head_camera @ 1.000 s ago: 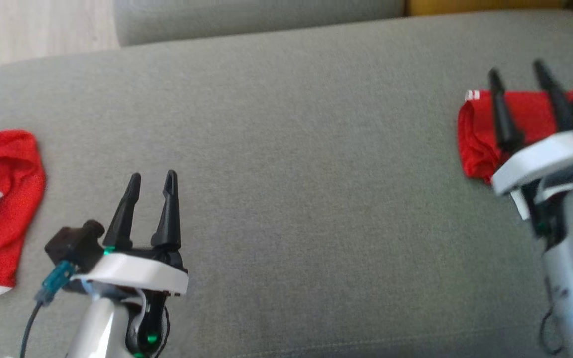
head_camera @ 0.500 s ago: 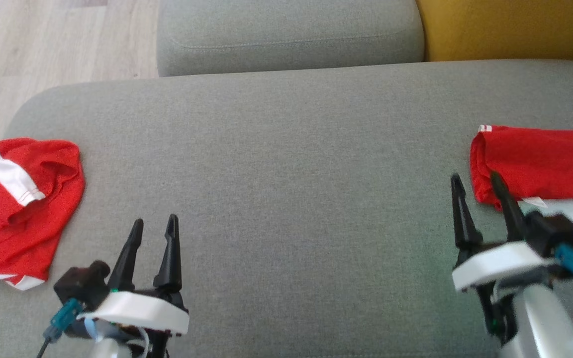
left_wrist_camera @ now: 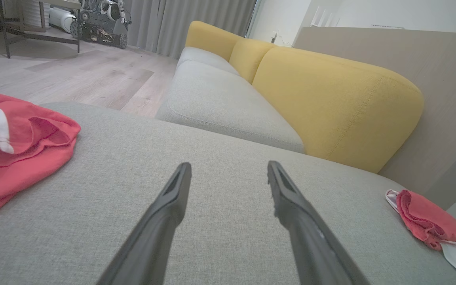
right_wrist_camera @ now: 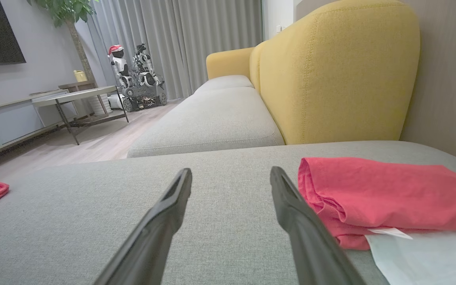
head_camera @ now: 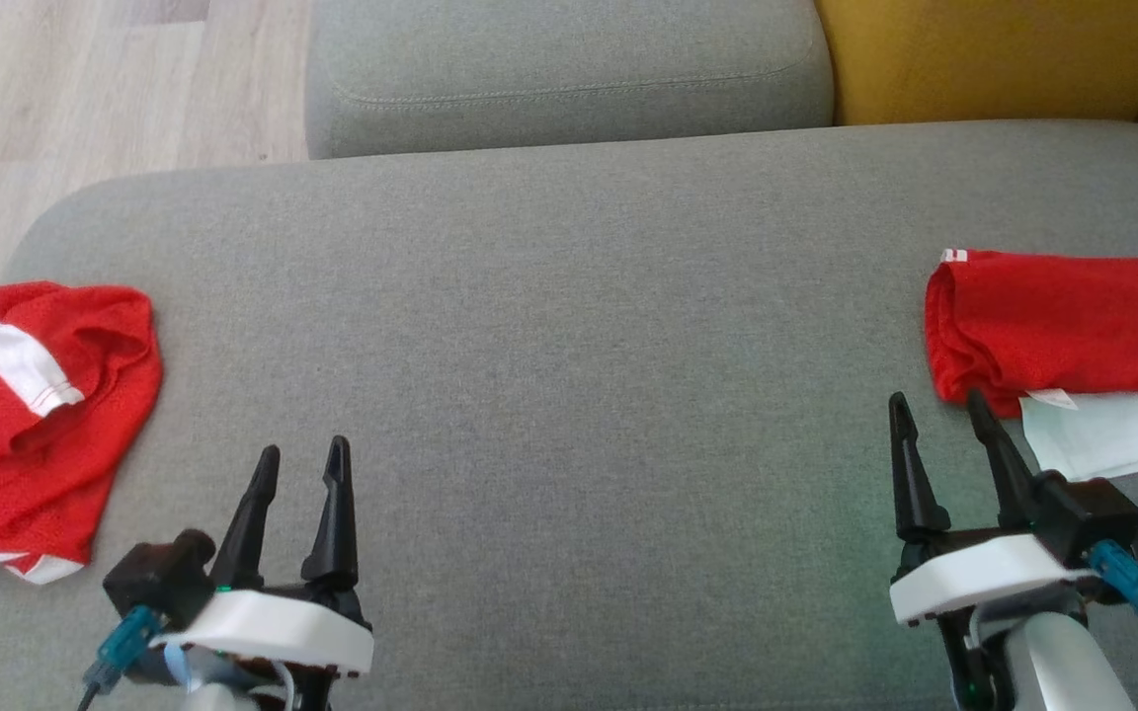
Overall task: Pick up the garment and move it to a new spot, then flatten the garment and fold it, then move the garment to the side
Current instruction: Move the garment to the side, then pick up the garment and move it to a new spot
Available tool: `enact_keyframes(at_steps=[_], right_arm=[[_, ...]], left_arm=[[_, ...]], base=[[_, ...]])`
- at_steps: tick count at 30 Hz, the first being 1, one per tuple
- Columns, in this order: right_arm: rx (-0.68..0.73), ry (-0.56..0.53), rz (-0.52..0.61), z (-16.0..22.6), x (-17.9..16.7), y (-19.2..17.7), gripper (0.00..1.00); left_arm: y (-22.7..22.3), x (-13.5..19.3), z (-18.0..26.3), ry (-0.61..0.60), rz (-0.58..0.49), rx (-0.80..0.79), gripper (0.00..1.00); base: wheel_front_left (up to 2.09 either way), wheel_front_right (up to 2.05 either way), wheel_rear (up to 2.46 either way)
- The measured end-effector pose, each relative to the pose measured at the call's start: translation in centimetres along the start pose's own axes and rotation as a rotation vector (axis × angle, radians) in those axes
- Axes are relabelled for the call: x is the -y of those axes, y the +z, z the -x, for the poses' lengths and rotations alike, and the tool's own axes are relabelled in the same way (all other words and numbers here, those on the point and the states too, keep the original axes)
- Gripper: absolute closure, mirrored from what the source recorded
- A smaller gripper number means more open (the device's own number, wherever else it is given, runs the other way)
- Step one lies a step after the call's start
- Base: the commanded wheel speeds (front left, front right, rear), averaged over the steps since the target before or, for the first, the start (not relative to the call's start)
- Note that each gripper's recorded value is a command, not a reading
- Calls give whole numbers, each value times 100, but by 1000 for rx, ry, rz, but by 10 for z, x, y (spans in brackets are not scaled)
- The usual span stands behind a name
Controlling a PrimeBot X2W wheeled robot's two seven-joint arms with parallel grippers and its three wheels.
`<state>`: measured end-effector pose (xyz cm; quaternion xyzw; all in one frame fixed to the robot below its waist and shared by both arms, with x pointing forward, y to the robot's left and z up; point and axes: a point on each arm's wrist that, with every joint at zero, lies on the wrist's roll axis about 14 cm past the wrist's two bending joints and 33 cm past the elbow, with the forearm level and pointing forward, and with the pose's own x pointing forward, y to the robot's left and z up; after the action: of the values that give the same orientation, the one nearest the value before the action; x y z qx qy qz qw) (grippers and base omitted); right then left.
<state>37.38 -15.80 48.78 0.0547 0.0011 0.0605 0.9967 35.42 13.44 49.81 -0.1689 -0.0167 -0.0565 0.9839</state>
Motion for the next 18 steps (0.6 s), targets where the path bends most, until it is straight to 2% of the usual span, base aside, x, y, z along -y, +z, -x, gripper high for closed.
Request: enact_keyframes(at_steps=[12, 18], right_arm=[[2, 1, -10, -1, -1, -1, 0], [-4, 50, -16, -8, -17, -3, 0]], left_arm=[[3, 0, 0, 1, 0, 9, 0], [7, -11, 7, 38, -2, 23, 0]], base=[[0, 0, 0], [0, 0, 0]])
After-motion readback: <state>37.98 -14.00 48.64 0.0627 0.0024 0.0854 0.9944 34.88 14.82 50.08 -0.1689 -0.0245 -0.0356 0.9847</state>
